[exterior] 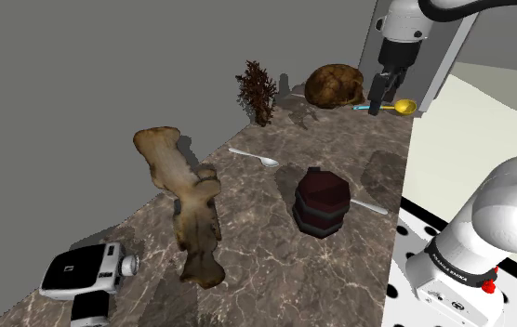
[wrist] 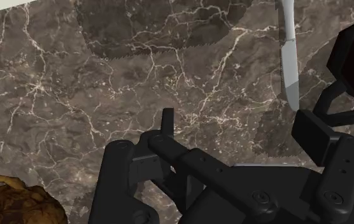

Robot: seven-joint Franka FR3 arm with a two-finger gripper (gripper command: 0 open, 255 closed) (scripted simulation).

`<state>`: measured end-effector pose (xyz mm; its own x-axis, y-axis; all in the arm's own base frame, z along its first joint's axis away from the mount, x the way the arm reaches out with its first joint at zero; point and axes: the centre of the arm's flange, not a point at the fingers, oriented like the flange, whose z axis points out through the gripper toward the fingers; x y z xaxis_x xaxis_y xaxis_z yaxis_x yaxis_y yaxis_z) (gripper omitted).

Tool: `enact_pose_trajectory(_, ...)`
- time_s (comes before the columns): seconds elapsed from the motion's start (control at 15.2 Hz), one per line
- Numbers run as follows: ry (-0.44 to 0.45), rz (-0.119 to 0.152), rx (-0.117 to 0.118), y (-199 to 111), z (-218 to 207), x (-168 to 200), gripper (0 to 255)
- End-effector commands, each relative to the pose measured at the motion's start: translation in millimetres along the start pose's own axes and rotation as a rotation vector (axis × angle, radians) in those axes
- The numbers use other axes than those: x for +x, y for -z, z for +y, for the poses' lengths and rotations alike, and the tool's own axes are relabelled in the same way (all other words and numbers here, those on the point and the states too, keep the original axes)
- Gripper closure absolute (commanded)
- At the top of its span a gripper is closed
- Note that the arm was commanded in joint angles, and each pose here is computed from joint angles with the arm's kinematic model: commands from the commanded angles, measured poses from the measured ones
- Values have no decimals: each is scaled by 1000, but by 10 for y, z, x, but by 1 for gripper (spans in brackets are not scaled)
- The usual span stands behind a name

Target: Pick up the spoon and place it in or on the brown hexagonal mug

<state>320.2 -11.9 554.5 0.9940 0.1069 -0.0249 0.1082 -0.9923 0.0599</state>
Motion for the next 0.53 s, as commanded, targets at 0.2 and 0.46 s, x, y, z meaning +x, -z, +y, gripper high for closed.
enact_pose_trajectory(0.2, 25, -13, 18, -153, -104, 361, 0)
enact_pose_trajectory(0.46, 58, -29, 43, -360, -261, 834, 0)
